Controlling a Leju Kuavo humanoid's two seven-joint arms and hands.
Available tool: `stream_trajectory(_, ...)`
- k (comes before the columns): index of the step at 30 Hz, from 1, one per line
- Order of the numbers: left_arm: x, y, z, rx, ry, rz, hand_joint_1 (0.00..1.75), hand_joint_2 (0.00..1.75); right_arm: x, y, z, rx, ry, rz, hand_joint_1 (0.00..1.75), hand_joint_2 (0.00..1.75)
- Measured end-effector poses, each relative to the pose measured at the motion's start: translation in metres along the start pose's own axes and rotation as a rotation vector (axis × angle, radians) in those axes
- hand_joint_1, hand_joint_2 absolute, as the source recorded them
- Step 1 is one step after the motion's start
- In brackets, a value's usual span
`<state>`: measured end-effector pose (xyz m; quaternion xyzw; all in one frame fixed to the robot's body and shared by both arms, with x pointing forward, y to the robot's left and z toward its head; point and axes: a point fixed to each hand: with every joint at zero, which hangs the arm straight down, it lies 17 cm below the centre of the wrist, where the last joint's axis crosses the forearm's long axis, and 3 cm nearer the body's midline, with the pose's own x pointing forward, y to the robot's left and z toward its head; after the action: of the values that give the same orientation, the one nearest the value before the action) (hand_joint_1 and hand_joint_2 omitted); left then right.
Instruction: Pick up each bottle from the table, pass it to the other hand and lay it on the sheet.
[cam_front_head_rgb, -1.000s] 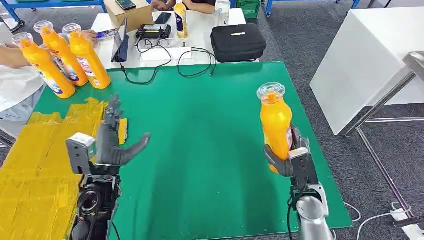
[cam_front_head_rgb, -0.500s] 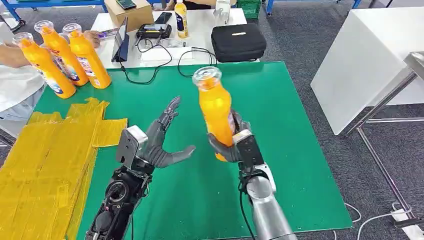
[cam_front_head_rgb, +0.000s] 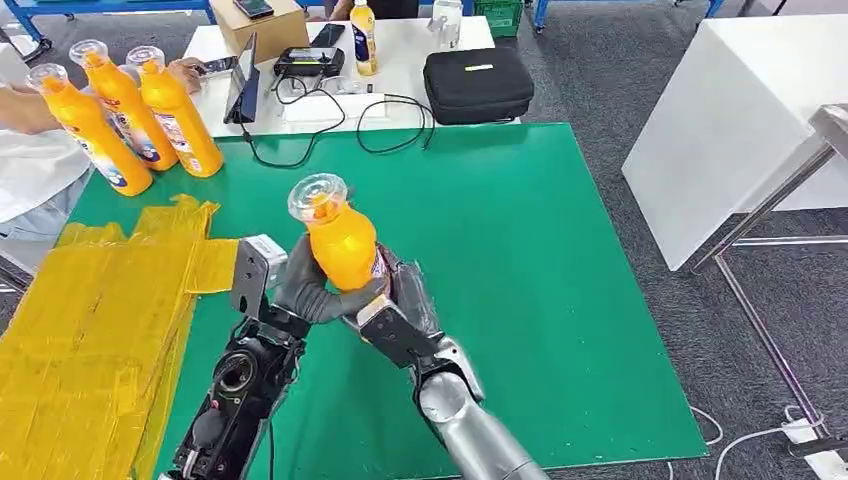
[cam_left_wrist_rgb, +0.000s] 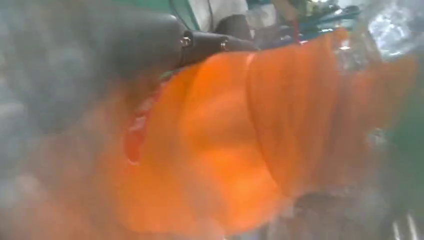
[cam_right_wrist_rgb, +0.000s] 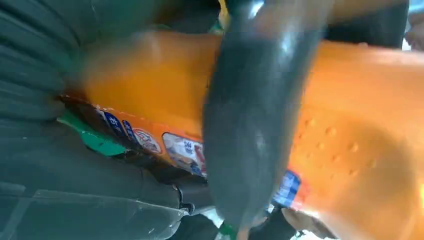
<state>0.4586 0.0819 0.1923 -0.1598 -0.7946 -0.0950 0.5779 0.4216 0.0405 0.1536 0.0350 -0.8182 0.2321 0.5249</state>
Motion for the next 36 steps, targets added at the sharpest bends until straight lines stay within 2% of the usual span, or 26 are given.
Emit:
stream_trajectory(7,-0.013,0.012,0.008,0.033,0.032,0.036,0.0,1.75,-0.002,0.026,0.006,0.053,-0.009,0.053,1.75,1.75)
stream_trajectory(17,-0.018,0.017,0.011,0.048,0.043,0.083,0.0,1.75,-0.006,0.035,0.007,0.083,0.006,0.049,1.75,1.75)
stream_trajectory(18,-0.021,0.023,0.013,0.071,0.05,0.125,1.57,1.75,-0.01,0.042,0.009,0.103,0.023,0.048,1.75,1.75)
stream_trajectory(19,-0.024,0.035,0.017,0.121,0.056,0.165,1.75,1.75,-0.015,0.047,0.011,0.115,0.041,0.048,1.75,1.75)
stream_trajectory(25,-0.027,0.049,0.02,0.181,0.062,0.2,1.75,1.75,-0.019,0.048,0.01,0.118,0.051,0.058,1.75,1.75)
stream_trajectory(36,-0.027,0.053,0.02,0.205,0.063,0.207,1.75,1.75,-0.021,0.044,0.01,0.104,0.043,0.079,1.75,1.75)
